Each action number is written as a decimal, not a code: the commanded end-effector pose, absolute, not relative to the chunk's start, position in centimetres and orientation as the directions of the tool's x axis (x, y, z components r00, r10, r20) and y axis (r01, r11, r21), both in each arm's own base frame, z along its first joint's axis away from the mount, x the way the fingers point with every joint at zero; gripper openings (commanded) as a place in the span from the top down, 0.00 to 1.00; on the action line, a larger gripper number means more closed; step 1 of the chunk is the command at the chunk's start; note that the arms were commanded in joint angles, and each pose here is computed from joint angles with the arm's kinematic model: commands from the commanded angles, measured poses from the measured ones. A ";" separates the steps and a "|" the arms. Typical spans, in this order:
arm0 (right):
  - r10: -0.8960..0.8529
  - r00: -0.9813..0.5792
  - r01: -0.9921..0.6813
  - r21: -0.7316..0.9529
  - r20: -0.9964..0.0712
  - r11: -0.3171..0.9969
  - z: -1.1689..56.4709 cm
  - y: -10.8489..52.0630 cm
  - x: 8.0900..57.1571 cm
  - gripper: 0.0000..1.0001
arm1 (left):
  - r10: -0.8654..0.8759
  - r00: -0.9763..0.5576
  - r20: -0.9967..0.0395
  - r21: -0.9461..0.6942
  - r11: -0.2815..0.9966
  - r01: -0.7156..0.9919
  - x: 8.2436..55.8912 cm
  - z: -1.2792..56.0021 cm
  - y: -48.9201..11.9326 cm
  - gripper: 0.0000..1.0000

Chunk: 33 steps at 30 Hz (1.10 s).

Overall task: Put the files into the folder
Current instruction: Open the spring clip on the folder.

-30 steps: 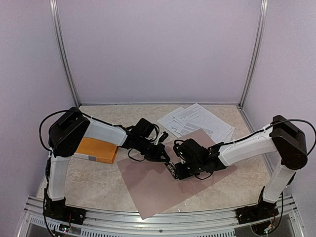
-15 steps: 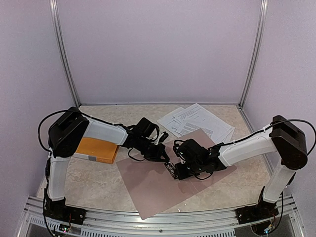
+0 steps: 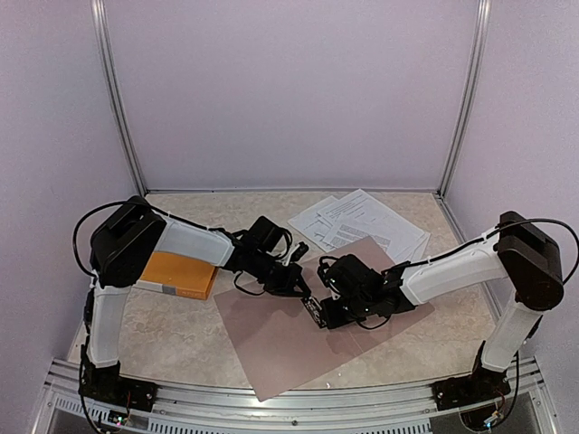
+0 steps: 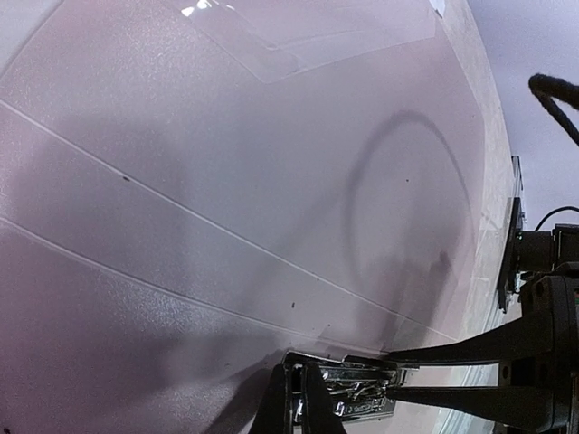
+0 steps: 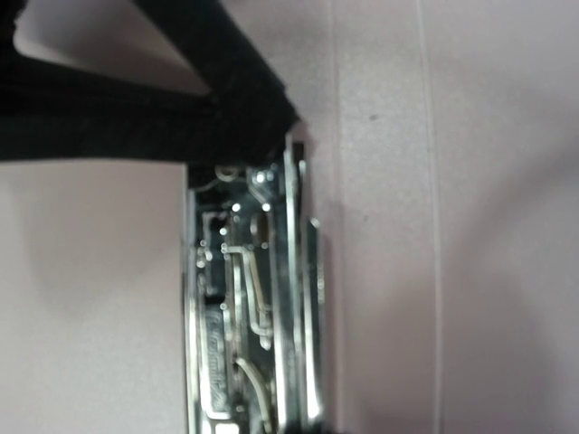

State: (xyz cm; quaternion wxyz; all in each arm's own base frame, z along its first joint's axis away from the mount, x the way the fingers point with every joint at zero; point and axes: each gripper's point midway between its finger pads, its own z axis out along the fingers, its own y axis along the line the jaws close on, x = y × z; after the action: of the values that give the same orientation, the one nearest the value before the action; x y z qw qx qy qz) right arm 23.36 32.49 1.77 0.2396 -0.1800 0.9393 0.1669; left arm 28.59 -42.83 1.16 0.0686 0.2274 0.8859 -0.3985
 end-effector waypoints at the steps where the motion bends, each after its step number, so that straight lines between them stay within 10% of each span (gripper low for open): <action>1: -0.256 -0.902 -0.225 -0.129 -0.348 0.966 -4.4 21.3 23.1 0.97 | 0.437 -0.880 0.184 -0.542 0.792 0.281 18.1 -8.1 -34.5 1.00; 33: -0.274 -0.875 -0.264 -0.081 -0.400 0.961 -2.5 23.1 23.9 0.94 | 0.460 -0.886 -0.053 -0.611 0.687 0.394 22.0 0.9 -40.0 1.00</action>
State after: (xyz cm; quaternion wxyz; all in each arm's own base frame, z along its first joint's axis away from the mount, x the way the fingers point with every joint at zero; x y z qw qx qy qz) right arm 23.35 32.52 1.85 0.2406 -0.1851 0.9381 0.1666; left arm 28.14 -42.73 4.01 0.0777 0.2308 0.8921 -0.3806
